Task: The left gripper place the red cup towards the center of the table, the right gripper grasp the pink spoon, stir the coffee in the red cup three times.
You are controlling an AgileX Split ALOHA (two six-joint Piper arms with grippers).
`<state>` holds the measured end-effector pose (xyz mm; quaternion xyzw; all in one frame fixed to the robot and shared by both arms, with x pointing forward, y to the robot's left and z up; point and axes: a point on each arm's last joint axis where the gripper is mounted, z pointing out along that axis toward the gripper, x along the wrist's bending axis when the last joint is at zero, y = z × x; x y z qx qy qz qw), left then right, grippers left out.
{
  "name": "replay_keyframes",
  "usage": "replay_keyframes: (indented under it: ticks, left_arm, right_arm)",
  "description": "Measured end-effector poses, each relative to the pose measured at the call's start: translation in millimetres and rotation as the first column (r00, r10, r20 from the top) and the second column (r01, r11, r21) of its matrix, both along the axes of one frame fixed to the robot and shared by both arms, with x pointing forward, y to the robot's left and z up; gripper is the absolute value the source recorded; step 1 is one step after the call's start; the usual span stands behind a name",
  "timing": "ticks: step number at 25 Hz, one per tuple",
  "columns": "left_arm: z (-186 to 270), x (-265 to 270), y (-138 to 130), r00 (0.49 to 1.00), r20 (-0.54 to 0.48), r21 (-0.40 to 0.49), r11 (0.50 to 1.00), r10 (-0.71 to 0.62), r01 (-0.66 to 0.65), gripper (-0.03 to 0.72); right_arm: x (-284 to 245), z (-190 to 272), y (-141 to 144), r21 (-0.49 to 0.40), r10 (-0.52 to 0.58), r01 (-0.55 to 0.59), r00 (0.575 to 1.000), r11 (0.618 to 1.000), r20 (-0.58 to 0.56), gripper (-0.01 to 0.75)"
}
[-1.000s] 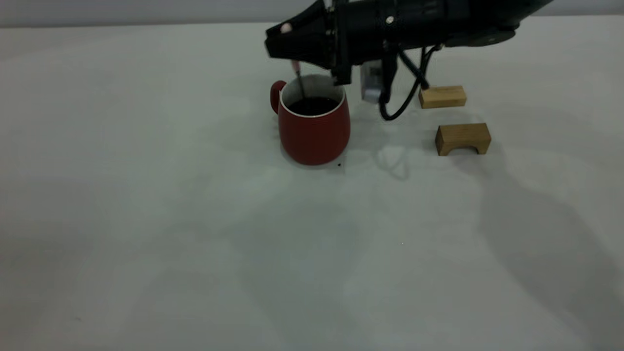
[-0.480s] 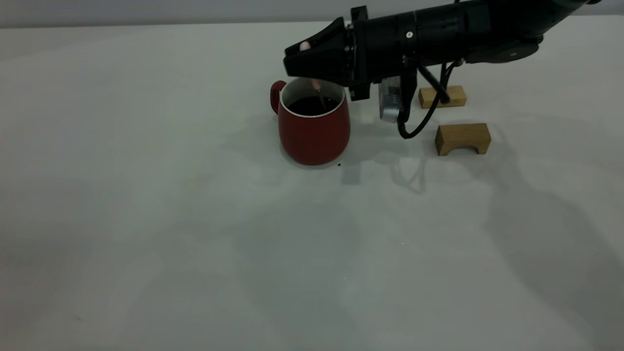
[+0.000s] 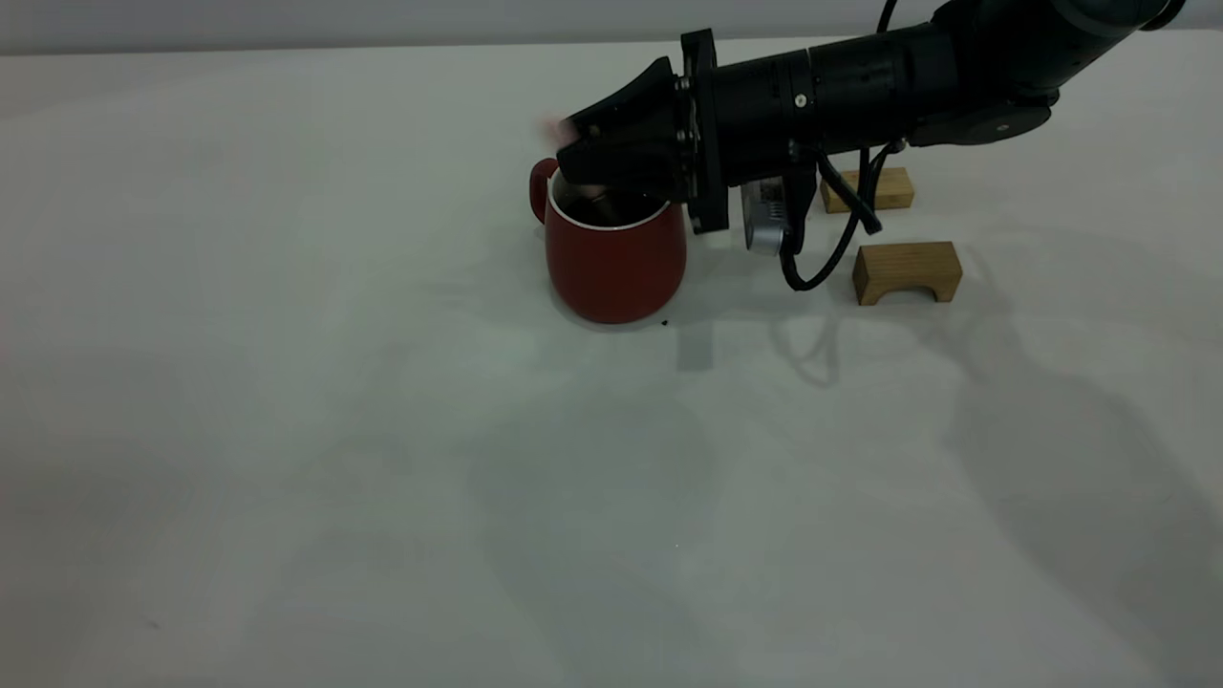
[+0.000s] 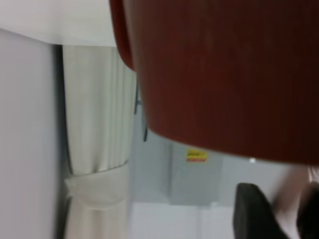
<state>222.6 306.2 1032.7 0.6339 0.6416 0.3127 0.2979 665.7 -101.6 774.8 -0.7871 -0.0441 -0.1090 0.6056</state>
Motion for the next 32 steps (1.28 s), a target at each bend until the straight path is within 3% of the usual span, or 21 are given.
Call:
replay_keyframes:
  ticks: [4, 7, 9, 11, 12, 14, 15, 18, 23, 26, 28, 30, 32]
  left_arm:
    - [0.0, 0.0, 0.0, 1.0, 0.0, 0.0, 1.0, 0.0, 0.0, 0.391]
    - [0.0, 0.0, 0.0, 1.0, 0.0, 0.0, 1.0, 0.0, 0.0, 0.391]
    - [0.0, 0.0, 0.0, 1.0, 0.0, 0.0, 1.0, 0.0, 0.0, 0.391]
    - [0.0, 0.0, 0.0, 1.0, 0.0, 0.0, 1.0, 0.0, 0.0, 0.391]
    - [0.0, 0.0, 0.0, 1.0, 0.0, 0.0, 1.0, 0.0, 0.0, 0.391]
    - [0.0, 0.0, 0.0, 1.0, 0.0, 0.0, 1.0, 0.0, 0.0, 0.391]
    - [0.0, 0.0, 0.0, 1.0, 0.0, 0.0, 1.0, 0.0, 0.0, 0.391]
    - [0.0, 0.0, 0.0, 1.0, 0.0, 0.0, 1.0, 0.0, 0.0, 0.391]
    - [0.0, 0.0, 0.0, 1.0, 0.0, 0.0, 1.0, 0.0, 0.0, 0.391]
    - [0.0, 0.0, 0.0, 1.0, 0.0, 0.0, 1.0, 0.0, 0.0, 0.391]
    - [0.0, 0.0, 0.0, 1.0, 0.0, 0.0, 1.0, 0.0, 0.0, 0.391]
    - [0.0, 0.0, 0.0, 1.0, 0.0, 0.0, 1.0, 0.0, 0.0, 0.391]
    - [0.0, 0.0, 0.0, 1.0, 0.0, 0.0, 1.0, 0.0, 0.0, 0.391]
  right_arm:
    - [-0.3, 0.0, 0.5, -0.025, 0.046, -0.043, 0.985, 0.999, 0.168, 0.422]
    - [-0.6, 9.4, 3.7, -0.063, 0.111, -0.096, 0.944, 0.993, 0.312, 0.446]
    - [-2.5, 25.4, 7.1, -0.122, 0.208, -0.172, 0.879, 0.978, 0.43, 0.447]
    - [-7.4, 42.6, 7.9, -0.247, 0.37, -0.278, 0.754, 0.928, 0.542, 0.447]
    - [-8.6, 53.3, 7.9, -0.316, 0.442, -0.31, 0.683, 0.896, 0.582, 0.449]
    - [-12.9, 70.9, 4.6, -0.476, 0.602, -0.368, 0.511, 0.798, 0.614, 0.449]
    - [-15.1, 81.4, 2.9, -0.549, 0.67, -0.385, 0.422, 0.742, 0.61, 0.449]
    - [-23.1, 115.8, -4.0, -0.695, 0.803, -0.411, 0.208, 0.589, 0.558, 0.449]
    - [-44.5, 186.8, -11.2, -0.844, 0.896, -0.372, -0.069, 0.385, 0.439, 0.443]
    - [-58.3, 226.6, -20.4, -0.941, 0.934, -0.26, -0.223, 0.218, 0.278, 0.426]
    - [-66.2, 250.6, -29.6, -0.973, 0.95, -0.184, -0.251, 0.141, 0.185, 0.411]
    - [-72.7, 273.5, -41.0, -0.991, 0.967, -0.109, -0.231, 0.082, 0.106, 0.395]
    - [-77.4, 291.8, -54.4, -0.999, 0.983, -0.037, -0.182, 0.009, 0.015, 0.378]
